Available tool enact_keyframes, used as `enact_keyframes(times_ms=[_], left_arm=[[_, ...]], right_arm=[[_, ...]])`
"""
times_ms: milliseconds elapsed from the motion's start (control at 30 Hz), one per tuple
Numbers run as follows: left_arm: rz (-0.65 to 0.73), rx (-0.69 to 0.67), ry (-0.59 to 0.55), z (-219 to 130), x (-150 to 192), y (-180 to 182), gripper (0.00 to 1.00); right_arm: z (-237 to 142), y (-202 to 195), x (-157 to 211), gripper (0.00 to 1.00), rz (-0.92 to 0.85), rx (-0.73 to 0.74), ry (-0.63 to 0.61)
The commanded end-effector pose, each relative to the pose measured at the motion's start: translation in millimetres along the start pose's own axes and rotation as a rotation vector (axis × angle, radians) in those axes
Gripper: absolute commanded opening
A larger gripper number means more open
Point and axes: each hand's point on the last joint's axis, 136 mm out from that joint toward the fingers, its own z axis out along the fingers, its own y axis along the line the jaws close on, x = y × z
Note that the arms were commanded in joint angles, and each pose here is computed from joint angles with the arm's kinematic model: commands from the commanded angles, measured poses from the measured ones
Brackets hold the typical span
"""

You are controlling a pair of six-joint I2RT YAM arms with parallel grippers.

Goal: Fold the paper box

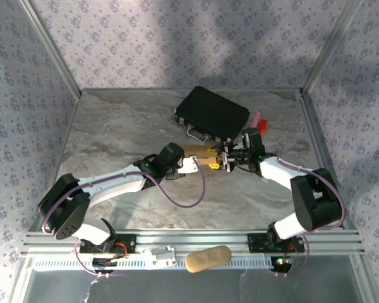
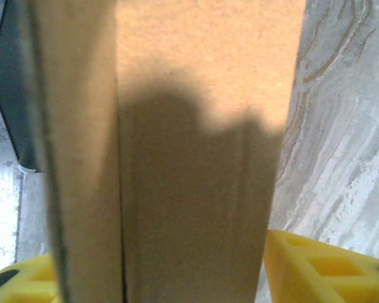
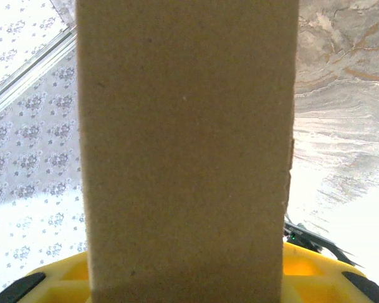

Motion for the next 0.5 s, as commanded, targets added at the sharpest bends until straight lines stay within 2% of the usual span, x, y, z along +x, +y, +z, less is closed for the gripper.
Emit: enact_keyframes(times_ms=[0,167,467], left_arm=[[-0.019,0.014,-0.039,-1.7,-12.2,3.9,0.53],[-0.022,0.044,-0.036,-6.0,-11.4,-0.4,0.47],[-0.025,0.124,-0.022,-20.1,-12.8,-6.8,0.44]], right_arm=[[-0.6,-2.0,-1.7,0.35,0.014,0.015,0.004],[-1.4,-2.4,-2.7,0.39,0.015,0.018,0.001],[-7.0,-2.0,-2.1,0.55,-0.005,0.031,-0.013]])
